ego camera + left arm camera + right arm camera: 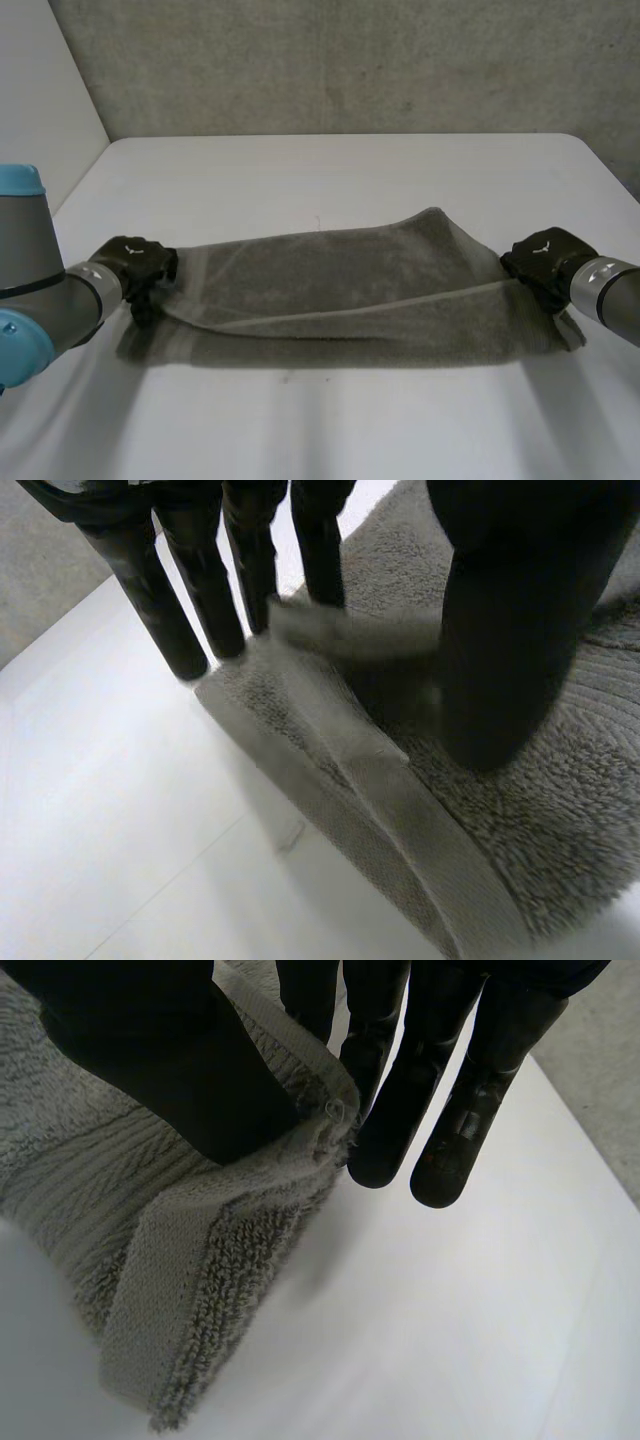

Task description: Fold the towel.

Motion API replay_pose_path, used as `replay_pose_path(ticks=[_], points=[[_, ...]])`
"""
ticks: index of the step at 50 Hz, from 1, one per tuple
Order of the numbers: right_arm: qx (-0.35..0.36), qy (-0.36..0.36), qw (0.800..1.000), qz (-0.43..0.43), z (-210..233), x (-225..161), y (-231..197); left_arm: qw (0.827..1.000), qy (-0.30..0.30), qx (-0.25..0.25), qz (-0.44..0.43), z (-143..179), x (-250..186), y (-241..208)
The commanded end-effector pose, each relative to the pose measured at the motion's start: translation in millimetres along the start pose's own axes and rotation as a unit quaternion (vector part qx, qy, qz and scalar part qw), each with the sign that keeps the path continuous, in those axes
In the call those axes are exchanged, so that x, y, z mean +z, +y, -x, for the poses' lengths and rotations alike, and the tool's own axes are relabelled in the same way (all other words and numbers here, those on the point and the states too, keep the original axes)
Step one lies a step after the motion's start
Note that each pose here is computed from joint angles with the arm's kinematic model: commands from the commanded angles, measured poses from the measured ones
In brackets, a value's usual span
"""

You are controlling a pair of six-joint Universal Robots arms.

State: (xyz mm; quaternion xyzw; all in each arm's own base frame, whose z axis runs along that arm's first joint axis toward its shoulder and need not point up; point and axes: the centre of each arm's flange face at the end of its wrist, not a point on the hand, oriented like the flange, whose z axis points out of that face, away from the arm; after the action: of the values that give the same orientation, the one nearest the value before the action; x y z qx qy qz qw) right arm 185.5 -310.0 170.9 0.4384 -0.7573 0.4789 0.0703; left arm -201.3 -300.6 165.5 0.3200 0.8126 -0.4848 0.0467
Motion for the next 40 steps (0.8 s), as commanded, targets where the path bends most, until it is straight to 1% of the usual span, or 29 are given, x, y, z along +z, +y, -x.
replay_pose_path(ticks=[1, 2, 6, 7, 10, 11, 12, 14, 16, 18, 20, 26, 28, 37, 40], points=[[0.001, -0.017, 1.000, 0.015, 9.7, 5.7, 10.2, 1.000, -0.010, 0.001, -0.021, -0.2, 1.9, -0.8], [0.001, -0.016, 1.000, 0.014, 10.1, 5.9, 10.6, 1.000, -0.010, 0.001, -0.021, -0.2, 1.8, -0.8], [0.000, -0.014, 1.000, 0.013, 10.5, 6.0, 11.0, 0.997, -0.030, 0.005, -0.074, 5.9, -22.7, -21.0], [0.000, -0.013, 1.000, 0.012, 10.0, 6.4, 11.4, 0.995, -0.026, 0.008, -0.095, 2.7, -30.7, -25.1], [0.002, -0.014, 1.000, 0.012, 11.5, 5.6, 11.8, 0.993, -0.016, 0.013, -0.112, -2.8, -36.4, -26.8], [0.001, -0.015, 1.000, 0.013, 12.4, 5.4, 12.6, 0.991, -0.001, 0.019, -0.131, -10.7, -41.6, -27.5], [0.001, -0.015, 1.000, 0.013, 12.4, 5.4, 12.6, 0.991, -0.001, 0.019, -0.132, -10.8, -41.6, -27.5], [0.001, -0.017, 1.000, 0.015, 14.2, 5.5, 14.3, 0.985, 0.014, 0.028, -0.167, -18.4, -41.9, -28.5], [0.001, -0.018, 1.000, 0.015, 15.4, 5.4, 14.8, 0.984, 0.012, 0.030, -0.172, -19.4, -37.9, -27.8], [0.001, -0.019, 1.000, 0.016, 16.5, 5.6, 15.9, 0.985, 0.013, 0.029, -0.168, -20.7, -30.6, -24.4], [0.000, -0.019, 1.000, 0.016, 17.0, 5.6, 16.3, 0.988, 0.025, 0.026, -0.149, -23.4, -14.1, -14.0], [-0.001, -0.024, 1.000, 0.017, 21.8, 4.4, 17.0, 0.990, 0.033, 0.024, -0.134, -25.8, 11.4, -9.2], [0.000, -0.026, 1.000, 0.018, 22.4, 4.2, 17.6, 0.992, 0.043, 0.022, -0.120, -28.9, 28.0, -5.7], [-0.001, -0.028, 0.999, 0.019, 26.8, 4.7, 21.2, 0.996, 0.059, 0.010, -0.074, -22.7, 59.9, -5.8], [-0.002, -0.029, 0.999, 0.018, 28.8, 5.0, 21.8, 0.996, 0.062, 0.009, -0.065, -23.0, 62.8, -4.8]])
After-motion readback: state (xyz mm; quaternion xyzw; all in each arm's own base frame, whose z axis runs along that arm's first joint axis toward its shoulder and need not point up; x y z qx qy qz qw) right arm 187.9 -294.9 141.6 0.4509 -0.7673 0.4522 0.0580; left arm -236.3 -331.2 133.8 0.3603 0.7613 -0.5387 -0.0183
